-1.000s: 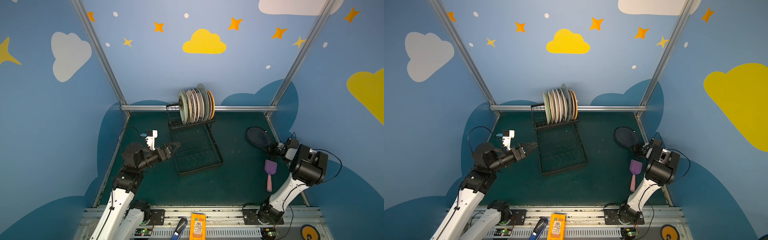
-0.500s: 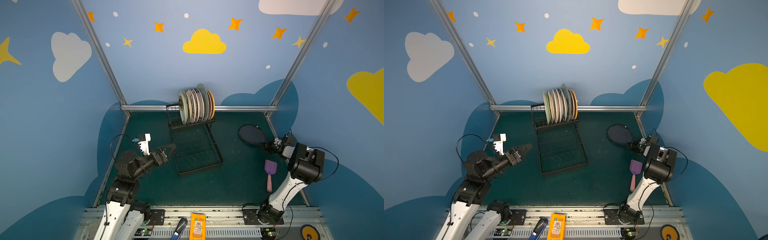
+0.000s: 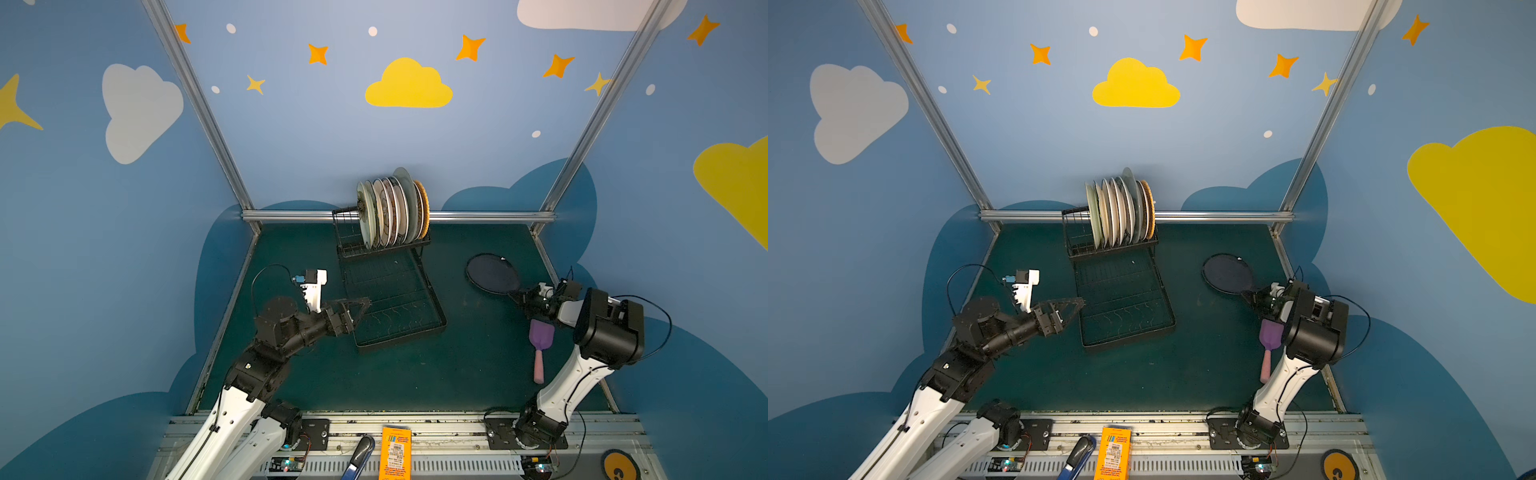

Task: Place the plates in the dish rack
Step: 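Grip the navy plate's rim with the right gripper and tilt it up, then reach the left gripper to the raised navy plate and grasp its rim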

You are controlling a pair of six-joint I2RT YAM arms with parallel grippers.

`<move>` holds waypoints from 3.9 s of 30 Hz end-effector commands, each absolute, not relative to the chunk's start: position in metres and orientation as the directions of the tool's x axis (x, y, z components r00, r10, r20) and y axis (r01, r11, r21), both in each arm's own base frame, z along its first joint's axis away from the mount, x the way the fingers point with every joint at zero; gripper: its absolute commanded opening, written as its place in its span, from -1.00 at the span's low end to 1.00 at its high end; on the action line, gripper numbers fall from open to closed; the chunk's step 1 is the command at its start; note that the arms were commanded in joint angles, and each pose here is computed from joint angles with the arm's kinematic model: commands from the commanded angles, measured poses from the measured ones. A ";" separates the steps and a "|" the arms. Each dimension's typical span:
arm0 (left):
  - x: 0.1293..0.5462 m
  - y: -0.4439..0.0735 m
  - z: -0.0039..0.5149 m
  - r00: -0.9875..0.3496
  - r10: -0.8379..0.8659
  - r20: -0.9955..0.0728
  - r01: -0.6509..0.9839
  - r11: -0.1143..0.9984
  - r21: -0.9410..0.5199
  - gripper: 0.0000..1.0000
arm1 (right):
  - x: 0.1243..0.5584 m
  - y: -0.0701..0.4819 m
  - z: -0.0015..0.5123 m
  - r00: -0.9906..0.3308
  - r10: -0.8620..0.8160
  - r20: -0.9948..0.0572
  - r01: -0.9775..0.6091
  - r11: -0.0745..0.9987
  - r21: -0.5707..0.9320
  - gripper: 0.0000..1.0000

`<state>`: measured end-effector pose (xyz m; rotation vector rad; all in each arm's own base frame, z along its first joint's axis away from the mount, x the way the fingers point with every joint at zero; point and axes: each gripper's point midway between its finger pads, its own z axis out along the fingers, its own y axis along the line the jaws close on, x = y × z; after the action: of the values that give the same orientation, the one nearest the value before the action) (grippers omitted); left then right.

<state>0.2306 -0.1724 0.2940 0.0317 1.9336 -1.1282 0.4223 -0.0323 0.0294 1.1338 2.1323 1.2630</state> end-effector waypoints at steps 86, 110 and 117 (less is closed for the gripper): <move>0.227 -0.383 0.267 0.404 0.565 -0.719 0.706 0.308 0.638 1.00 | 0.378 0.032 0.178 -0.724 0.672 -0.157 0.117 0.344 0.932 -1.00; 0.368 -0.503 0.211 0.662 0.688 -0.299 0.194 0.228 0.954 0.65 | 0.333 0.055 0.221 -0.788 0.592 -0.169 0.043 0.327 0.944 -1.00; 0.390 -0.514 0.204 0.657 0.715 -0.238 0.105 0.226 0.969 0.03 | 0.323 0.060 0.230 -0.799 0.573 -0.183 0.026 0.336 0.942 -1.00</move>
<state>0.3854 -0.5121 0.1867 1.3551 0.8367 0.4366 0.3275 0.0492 0.1867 0.7406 2.1795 1.4203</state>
